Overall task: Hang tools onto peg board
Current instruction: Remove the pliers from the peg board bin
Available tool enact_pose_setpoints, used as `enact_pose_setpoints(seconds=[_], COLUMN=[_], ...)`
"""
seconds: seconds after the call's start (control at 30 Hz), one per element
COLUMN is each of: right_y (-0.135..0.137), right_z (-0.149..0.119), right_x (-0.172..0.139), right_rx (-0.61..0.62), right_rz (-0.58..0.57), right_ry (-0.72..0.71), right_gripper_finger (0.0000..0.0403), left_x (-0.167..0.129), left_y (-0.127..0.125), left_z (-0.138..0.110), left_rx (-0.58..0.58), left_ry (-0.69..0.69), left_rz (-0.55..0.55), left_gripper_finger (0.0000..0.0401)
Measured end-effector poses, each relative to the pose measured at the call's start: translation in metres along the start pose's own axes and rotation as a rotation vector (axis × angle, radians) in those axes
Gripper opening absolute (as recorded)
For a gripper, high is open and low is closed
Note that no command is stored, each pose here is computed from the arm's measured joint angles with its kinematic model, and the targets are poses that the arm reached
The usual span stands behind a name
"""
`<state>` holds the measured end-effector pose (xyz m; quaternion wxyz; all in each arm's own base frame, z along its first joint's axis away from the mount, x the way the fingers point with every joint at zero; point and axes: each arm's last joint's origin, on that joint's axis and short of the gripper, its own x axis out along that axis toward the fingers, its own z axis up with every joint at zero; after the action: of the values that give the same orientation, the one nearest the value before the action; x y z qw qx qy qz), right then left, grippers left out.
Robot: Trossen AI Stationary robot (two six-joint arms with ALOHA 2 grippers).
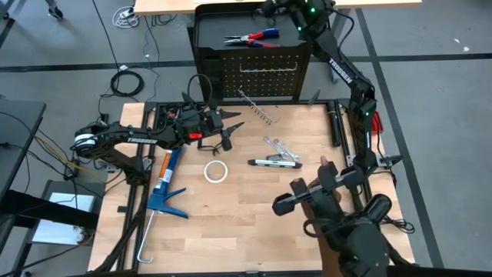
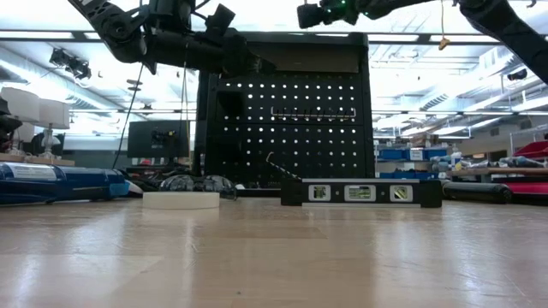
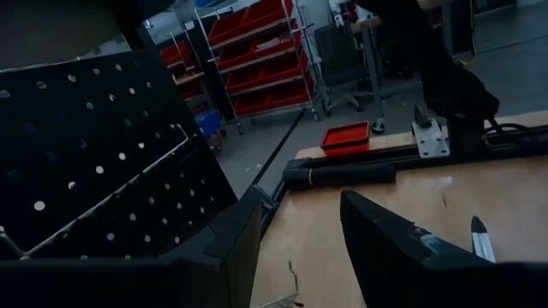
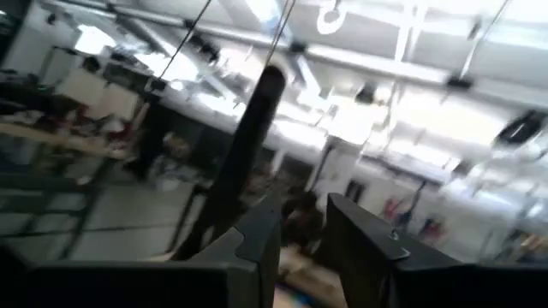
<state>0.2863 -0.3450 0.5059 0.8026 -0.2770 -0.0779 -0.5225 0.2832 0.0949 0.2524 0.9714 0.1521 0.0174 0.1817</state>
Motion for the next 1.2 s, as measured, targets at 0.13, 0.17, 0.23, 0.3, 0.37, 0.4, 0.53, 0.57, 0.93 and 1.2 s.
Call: enact_pose_setpoints(seconds=[0.13,0.17,0.23,0.3,0.37,0.4,0.53,0.57,0.93,1.2], right_y=[-0.007,-0.008,-0.015,-0.019,-0.027,-0.030,-0.033,-0.032,-0.046,-0.089], right_z=[-0.016,-0.022,-0.036,-0.045,-0.044,-0.043,-0.041,-0.041,0.002,0.003], right_x=[0.006,0.009,0.013,0.016,0.016,0.016,0.015,0.015,-0.009,-0.031], right_rx=[-0.045,-0.046,-0.046,-0.006,0.033,0.034,0.032,0.030,0.109,0.283], right_rz=[-0.021,-0.029,-0.048,-0.056,-0.057,-0.061,-0.062,-0.051,0.054,0.246], right_ry=[0.009,0.008,0.029,0.050,0.023,0.001,-0.010,0.008,0.080,0.222], right_gripper_finger=[0.0083,0.0077,0.0066,0.0056,0.0047,0.0043,0.0033,0.0032,0.0034,0.0024], left_x=[0.000,0.000,0.000,0.000,0.000,0.000,0.000,0.000,0.000,0.007], left_y=[0.000,0.000,0.001,0.001,0.001,0.001,0.001,0.001,0.003,0.028], left_z=[0.000,0.000,0.001,0.001,0.001,0.001,0.001,0.001,-0.001,0.009], left_rx=[0.000,0.000,0.001,0.002,0.003,0.005,0.025,0.025,0.026,-0.103], left_ry=[0.000,-0.003,-0.009,-0.008,-0.009,-0.010,-0.012,-0.014,0.013,-0.006], left_rz=[0.000,0.001,0.005,0.005,0.007,0.008,0.011,0.014,0.048,0.091], left_gripper_finger=[0.0165,0.0165,0.0165,0.0165,0.0165,0.0165,0.0165,0.0165,0.0165,0.0163])
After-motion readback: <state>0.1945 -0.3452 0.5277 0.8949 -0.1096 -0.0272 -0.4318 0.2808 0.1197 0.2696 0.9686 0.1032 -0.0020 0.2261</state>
